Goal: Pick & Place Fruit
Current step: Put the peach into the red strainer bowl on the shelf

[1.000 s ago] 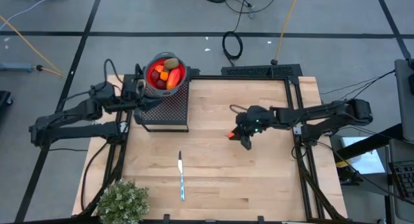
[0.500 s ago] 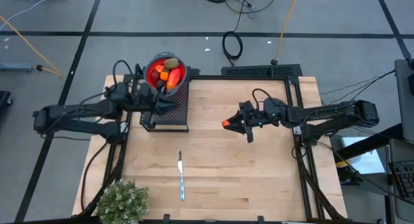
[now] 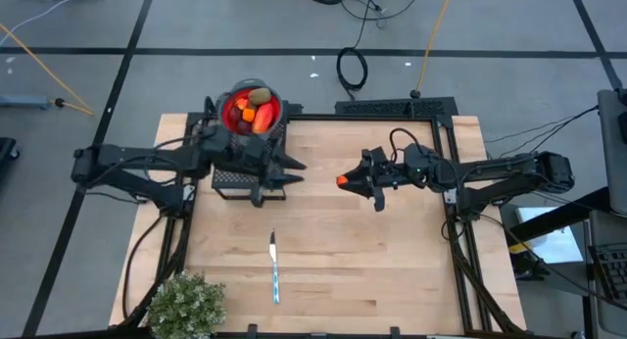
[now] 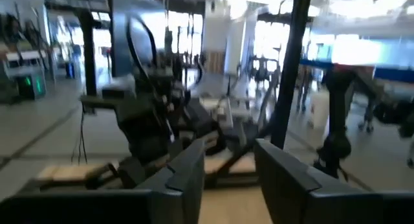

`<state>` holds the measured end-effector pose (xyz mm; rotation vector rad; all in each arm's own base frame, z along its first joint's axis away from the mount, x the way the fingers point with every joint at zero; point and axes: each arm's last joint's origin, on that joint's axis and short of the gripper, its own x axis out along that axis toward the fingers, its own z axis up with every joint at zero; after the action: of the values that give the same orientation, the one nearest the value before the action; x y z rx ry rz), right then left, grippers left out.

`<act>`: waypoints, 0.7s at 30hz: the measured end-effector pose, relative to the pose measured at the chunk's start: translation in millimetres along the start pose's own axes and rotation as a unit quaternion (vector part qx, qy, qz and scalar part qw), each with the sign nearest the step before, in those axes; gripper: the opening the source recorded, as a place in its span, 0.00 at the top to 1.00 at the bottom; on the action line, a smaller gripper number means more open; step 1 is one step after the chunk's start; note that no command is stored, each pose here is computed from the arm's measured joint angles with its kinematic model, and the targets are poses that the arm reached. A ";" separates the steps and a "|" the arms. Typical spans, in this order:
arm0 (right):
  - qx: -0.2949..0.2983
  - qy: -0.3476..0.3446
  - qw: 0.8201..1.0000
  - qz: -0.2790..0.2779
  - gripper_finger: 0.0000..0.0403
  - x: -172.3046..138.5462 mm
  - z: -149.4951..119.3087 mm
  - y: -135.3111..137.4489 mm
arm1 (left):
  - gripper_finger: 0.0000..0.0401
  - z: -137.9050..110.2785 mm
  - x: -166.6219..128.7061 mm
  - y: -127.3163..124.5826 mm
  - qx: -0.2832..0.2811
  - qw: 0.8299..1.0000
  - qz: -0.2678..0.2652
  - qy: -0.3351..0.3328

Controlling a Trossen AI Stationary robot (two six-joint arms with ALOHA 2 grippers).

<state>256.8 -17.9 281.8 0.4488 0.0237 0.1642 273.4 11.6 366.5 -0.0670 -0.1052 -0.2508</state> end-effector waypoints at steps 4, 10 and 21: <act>-0.011 -0.012 1.000 0.007 0.74 0.0 2.4 1.3 | 0.57 -0.9 22.2 3.5 -0.007 0.998 -0.003 0.058; -0.025 -0.031 0.999 0.031 0.74 -0.4 6.9 4.4 | 0.47 -6.1 50.0 11.1 -0.008 0.993 -0.003 0.120; -0.027 -0.029 0.998 0.049 0.74 -0.4 7.3 6.2 | 0.43 -29.2 82.0 24.2 -0.016 0.989 0.014 0.149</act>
<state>255.9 -15.5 291.1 0.4009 -0.0591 0.2477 361.2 12.6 345.4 -0.0624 0.1971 -0.2323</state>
